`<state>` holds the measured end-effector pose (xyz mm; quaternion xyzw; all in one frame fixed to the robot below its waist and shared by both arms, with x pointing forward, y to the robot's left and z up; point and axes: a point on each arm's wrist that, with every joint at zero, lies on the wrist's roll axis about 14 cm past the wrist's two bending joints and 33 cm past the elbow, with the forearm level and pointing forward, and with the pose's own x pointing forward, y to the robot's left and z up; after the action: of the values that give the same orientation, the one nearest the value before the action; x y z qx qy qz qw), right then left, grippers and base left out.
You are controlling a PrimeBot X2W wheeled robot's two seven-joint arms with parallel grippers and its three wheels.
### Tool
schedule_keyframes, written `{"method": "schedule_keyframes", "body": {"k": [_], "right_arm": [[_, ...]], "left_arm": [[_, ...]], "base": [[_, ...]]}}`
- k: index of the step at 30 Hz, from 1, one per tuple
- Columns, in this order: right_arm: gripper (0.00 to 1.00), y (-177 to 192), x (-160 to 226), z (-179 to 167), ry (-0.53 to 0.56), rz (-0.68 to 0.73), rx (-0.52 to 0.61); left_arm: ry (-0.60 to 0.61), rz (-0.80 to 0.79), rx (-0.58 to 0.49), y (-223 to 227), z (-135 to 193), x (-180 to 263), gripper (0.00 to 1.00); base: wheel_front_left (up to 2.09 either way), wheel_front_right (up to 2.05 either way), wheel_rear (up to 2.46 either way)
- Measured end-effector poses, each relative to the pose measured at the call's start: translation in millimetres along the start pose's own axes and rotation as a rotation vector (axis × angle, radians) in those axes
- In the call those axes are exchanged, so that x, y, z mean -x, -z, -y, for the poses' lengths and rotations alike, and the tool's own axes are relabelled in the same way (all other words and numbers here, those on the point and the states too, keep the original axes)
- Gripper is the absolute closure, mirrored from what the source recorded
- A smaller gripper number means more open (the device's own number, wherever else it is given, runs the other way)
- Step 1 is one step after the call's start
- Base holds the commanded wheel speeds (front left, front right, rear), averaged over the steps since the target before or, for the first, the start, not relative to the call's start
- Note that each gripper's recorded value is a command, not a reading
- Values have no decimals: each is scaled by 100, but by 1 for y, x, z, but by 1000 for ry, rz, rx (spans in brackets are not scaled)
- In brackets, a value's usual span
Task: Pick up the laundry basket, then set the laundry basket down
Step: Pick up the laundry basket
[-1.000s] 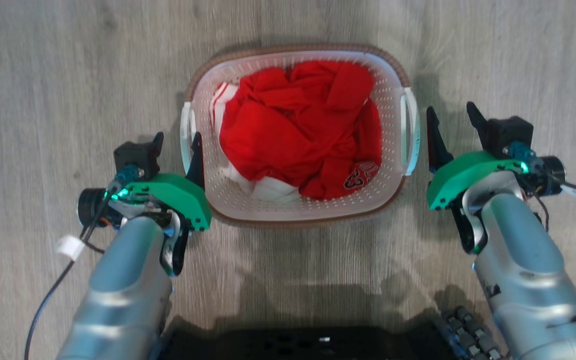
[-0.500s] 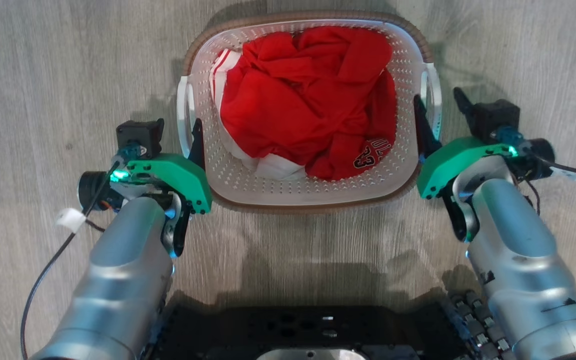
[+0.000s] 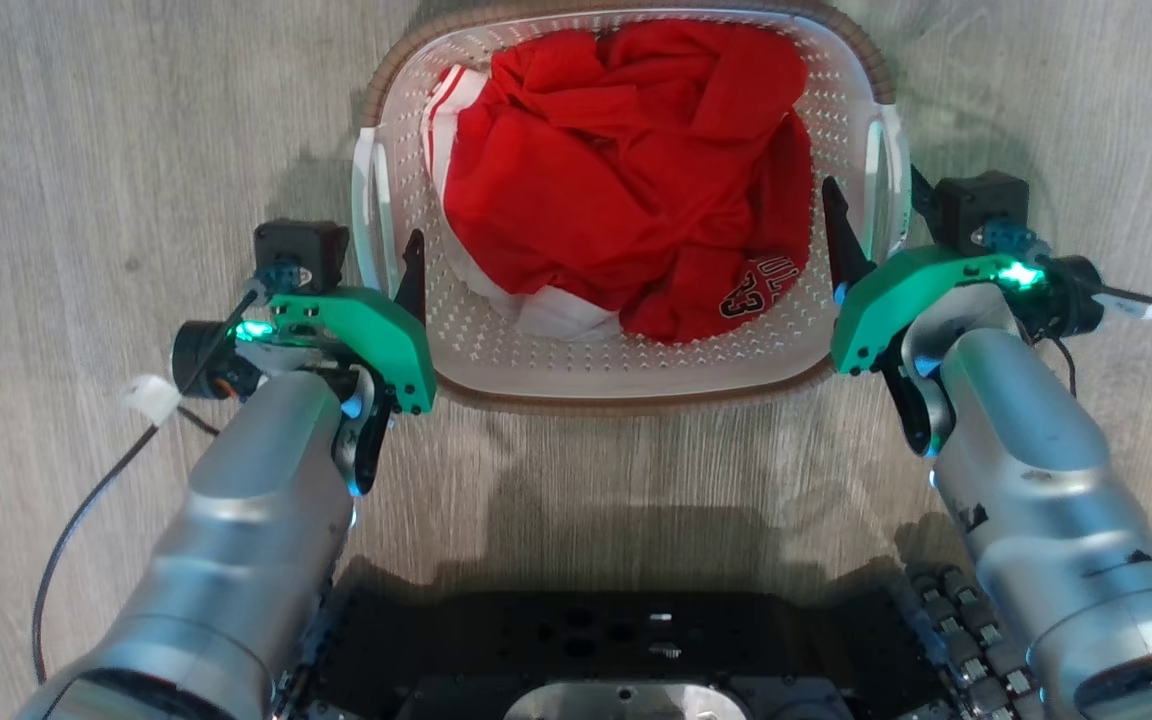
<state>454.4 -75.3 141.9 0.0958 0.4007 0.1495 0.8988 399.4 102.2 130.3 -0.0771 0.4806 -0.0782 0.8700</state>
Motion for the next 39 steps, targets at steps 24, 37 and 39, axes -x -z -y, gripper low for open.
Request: {"method": "schedule_keyframes", "body": {"k": [24,37,39], "right_arm": [[100,10,-7,-5,-7,-58,-25],[100,0,13,-9,-1,-70,-15],[100,-1,18,-10,-2,-76,-11]], "left_arm": [[11,-13,22,-4,10,2,100],[30,-12,6,-7,21,22,100],[36,-18,1,-5,24,27,100]], "base": [[0,0,0],[0,0,0],[0,0,0]]}}
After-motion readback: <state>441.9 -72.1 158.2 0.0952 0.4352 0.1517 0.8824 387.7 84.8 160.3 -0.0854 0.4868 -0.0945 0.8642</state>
